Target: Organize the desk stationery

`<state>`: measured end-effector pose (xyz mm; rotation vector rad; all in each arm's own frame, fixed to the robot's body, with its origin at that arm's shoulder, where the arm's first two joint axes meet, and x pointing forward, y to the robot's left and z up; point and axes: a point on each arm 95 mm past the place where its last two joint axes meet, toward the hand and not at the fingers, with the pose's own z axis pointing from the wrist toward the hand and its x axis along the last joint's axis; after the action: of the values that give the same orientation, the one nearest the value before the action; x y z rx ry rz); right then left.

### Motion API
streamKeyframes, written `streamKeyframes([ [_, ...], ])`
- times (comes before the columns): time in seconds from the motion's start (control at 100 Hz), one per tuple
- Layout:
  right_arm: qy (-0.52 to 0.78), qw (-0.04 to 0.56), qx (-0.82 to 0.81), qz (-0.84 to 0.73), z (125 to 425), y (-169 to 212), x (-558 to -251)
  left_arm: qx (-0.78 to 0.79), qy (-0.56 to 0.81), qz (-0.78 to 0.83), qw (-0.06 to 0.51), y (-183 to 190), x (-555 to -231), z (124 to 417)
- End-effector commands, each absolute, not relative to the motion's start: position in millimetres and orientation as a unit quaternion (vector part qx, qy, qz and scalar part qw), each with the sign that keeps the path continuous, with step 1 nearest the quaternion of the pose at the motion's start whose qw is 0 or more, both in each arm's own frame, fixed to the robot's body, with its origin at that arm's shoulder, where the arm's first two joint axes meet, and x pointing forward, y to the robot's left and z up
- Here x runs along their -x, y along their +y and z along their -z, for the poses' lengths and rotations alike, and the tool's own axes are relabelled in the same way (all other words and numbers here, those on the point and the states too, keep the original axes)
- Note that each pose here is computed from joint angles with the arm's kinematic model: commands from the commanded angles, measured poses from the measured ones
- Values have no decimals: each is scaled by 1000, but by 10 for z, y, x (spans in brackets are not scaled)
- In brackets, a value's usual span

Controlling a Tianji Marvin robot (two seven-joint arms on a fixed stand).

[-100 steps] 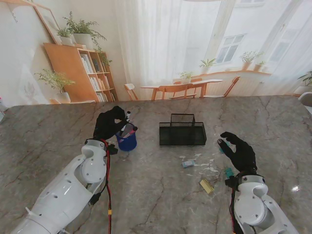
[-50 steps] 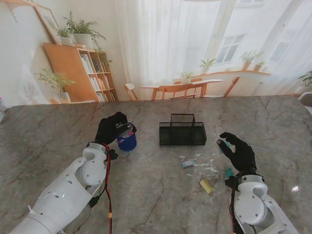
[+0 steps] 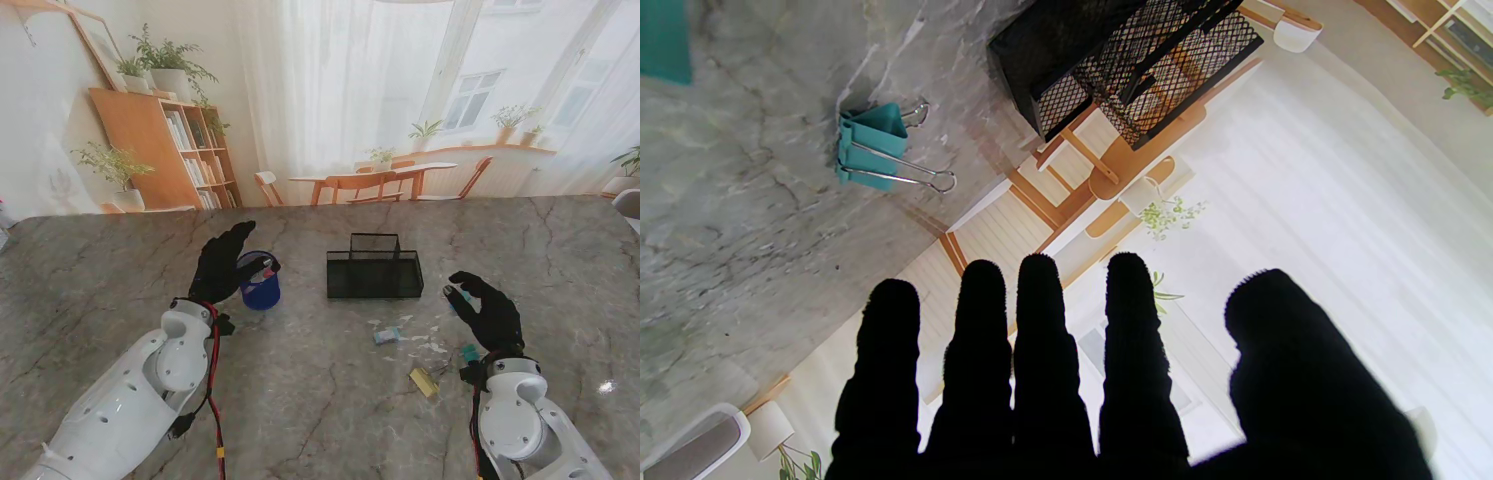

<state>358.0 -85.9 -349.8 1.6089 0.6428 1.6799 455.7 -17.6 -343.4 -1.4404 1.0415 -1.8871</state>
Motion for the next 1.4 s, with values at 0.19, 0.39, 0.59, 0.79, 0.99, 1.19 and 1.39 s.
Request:
streamKeyframes([
  [0.19,252,346,-619,-658,3476,-820,-3564,490,384,737,264,-298,-4322,3199],
  [0.39,258,336,-608,-671,3407,-758,-3533,434,389,772,254,-523,-4024,3019],
  [0.59,272,324,-597,-681,3338,-675,-3495,397,398,794,230,-786,-3748,2974],
  [0.79,287,311,-590,-687,3283,-601,-3430,379,405,802,222,-962,-3509,2990],
  [0.99,318,288,-586,-687,3240,-543,-3376,385,418,795,213,-1033,-3333,3108],
  [1.19,421,265,-550,-671,3129,-549,-3385,395,409,790,230,-968,-3223,3182],
  [1.39,544,287,-461,-640,3019,-576,-3422,408,381,795,238,-900,-3169,3145],
])
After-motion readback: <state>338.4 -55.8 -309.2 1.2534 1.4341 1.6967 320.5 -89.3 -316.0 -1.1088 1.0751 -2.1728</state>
